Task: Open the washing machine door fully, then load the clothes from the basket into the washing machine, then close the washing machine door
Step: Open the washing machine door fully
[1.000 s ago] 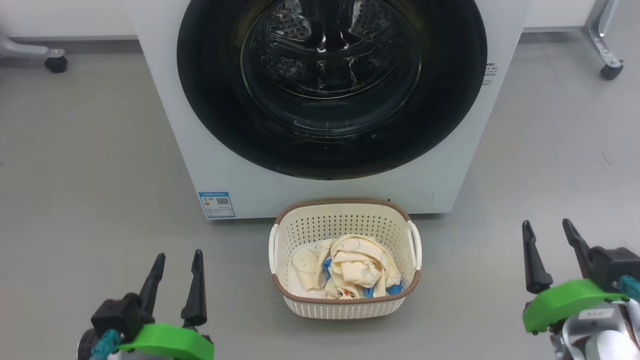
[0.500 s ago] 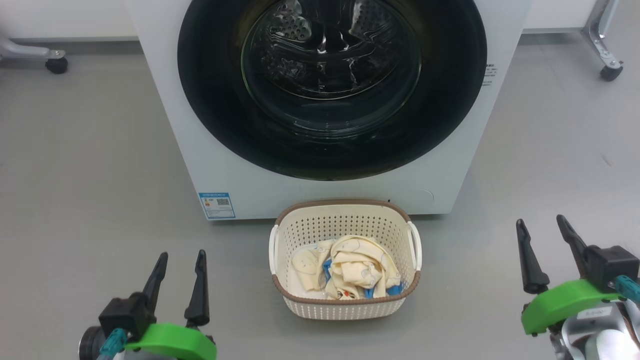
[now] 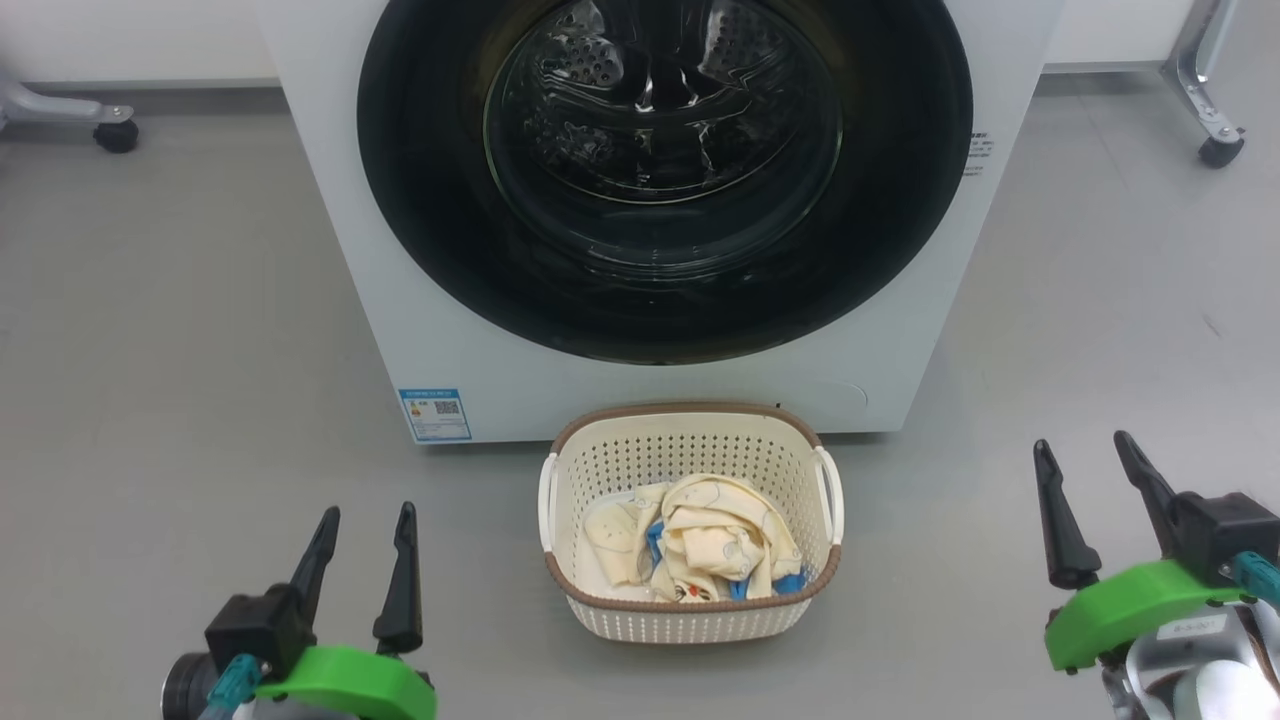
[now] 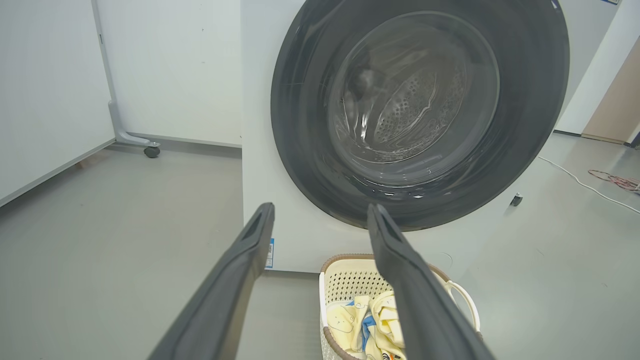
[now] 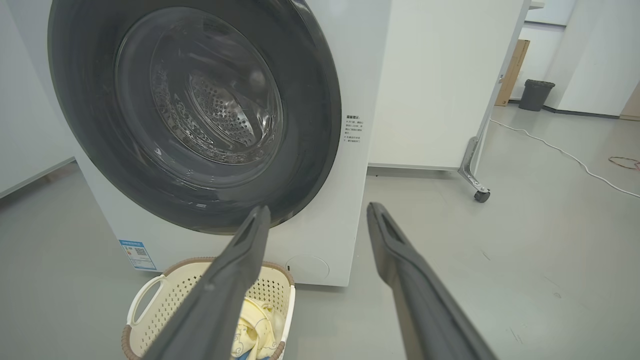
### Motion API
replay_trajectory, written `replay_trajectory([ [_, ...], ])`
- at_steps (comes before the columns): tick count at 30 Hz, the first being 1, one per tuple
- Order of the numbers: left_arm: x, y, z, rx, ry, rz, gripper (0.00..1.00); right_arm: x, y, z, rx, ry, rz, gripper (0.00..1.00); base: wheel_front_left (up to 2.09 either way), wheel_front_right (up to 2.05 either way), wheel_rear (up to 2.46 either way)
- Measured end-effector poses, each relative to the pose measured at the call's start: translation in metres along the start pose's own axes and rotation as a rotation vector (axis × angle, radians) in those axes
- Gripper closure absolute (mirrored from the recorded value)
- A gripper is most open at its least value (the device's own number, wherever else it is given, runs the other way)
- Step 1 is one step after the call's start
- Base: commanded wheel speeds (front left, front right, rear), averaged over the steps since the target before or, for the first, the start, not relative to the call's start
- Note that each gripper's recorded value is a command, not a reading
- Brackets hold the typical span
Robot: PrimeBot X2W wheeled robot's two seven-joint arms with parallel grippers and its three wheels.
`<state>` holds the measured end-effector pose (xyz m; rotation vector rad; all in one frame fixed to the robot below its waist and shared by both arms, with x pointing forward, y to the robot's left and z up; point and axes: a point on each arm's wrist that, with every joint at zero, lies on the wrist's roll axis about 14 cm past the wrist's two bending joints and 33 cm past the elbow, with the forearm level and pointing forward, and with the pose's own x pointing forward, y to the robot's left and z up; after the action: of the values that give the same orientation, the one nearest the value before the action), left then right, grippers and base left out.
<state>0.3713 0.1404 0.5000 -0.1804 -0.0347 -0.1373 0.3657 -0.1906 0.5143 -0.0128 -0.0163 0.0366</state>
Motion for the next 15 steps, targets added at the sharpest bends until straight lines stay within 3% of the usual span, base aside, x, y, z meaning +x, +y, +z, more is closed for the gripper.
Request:
replay_trajectory([
  [7, 0.0002, 0.0, -0.0002, 0.007, 0.002, 0.001, 0.0, -0.0006, -0.0004, 0.0, 0.002, 0.0, -0.002, 0.0, 0.37, 0.46, -0.83],
  [15, 0.0002, 0.0019, -0.0008, 0.021, 0.006, -0.003, 0.0, -0.0011, 0.0009, 0.0002, 0.012, -0.002, -0.005, 0.0, 1.0, 1.0, -2.0],
])
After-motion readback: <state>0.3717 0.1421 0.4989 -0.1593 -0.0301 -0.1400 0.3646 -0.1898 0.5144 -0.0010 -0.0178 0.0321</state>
